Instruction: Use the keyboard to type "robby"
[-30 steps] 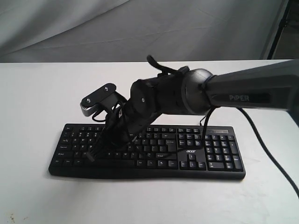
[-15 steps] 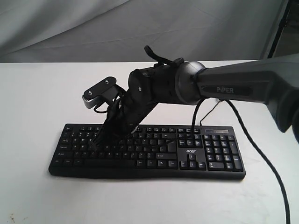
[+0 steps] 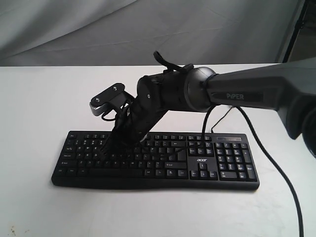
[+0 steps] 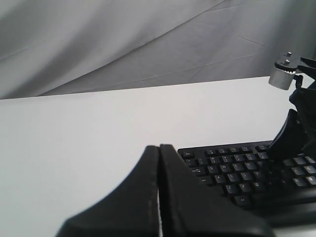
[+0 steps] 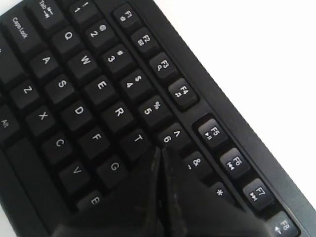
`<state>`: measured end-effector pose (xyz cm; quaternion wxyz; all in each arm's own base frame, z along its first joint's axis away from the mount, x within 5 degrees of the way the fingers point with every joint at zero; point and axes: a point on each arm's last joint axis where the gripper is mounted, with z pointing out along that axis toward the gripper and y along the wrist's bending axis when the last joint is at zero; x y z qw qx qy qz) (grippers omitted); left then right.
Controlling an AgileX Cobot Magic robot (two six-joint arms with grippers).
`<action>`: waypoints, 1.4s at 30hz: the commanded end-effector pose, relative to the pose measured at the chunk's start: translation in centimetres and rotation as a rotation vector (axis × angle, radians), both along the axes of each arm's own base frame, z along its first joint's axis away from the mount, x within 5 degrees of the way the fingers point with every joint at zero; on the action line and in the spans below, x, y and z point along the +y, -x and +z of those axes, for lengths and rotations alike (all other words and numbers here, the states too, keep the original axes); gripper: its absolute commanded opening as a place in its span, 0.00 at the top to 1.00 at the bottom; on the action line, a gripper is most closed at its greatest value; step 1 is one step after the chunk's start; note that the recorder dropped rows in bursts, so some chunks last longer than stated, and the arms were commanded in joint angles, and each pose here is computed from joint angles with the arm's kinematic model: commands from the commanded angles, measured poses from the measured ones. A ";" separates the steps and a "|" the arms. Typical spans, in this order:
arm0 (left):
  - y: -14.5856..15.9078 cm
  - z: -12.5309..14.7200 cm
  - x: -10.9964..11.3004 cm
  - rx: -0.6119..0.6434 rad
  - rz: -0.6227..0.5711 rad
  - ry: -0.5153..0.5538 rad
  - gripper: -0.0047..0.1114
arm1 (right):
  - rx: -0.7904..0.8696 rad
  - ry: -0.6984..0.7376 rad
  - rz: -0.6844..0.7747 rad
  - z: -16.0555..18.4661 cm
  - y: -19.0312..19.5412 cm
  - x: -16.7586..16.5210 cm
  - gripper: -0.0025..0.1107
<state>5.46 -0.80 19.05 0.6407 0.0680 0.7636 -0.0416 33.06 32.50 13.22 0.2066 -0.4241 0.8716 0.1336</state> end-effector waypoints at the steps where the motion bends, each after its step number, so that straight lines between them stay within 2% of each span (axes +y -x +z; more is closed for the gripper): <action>1: 0.0 -0.1 0.0 -0.007 -0.006 -0.001 0.96 | -0.018 -0.002 0.001 -0.3 -0.4 -0.1 0.98; 13: 0.0 -0.1 0.0 -0.007 -0.006 -0.001 0.96 | -0.010 0.003 -0.002 -1.3 -0.4 0.1 0.98; 17: 0.0 -0.1 0.0 -0.007 -0.006 -0.001 0.96 | -0.028 -0.008 0.012 1.1 -0.2 -0.1 0.98; 21: 0.0 -0.1 0.0 -0.007 -0.006 -0.001 0.96 | -0.058 -0.027 0.023 5.6 1.1 -1.5 0.98; 24: 0.0 -0.1 0.0 -0.007 -0.006 -0.001 0.96 | -0.105 -0.087 -0.013 9.7 3.6 -4.1 0.98; 28: 0.0 -0.1 0.0 -0.007 -0.006 -0.001 0.96 | -0.095 -0.151 -0.139 13.4 8.7 -10.3 0.98; 31: 0.0 -0.1 0.0 -0.007 -0.006 -0.001 0.96 | -0.156 -0.196 -0.193 14.6 12.9 -15.3 0.98; 34: 0.0 -0.1 0.0 -0.007 -0.006 -0.001 0.96 | -0.307 -0.289 -0.226 15.8 16.6 -19.2 0.98; 39: 0.0 -0.1 0.0 -0.007 -0.006 -0.001 0.96 | -0.499 -0.468 -0.261 16.0 20.6 -22.6 0.98; 42: 0.0 -0.1 0.0 -0.007 -0.006 -0.001 0.96 | -0.506 -0.536 -0.284 15.9 22.0 -23.6 0.98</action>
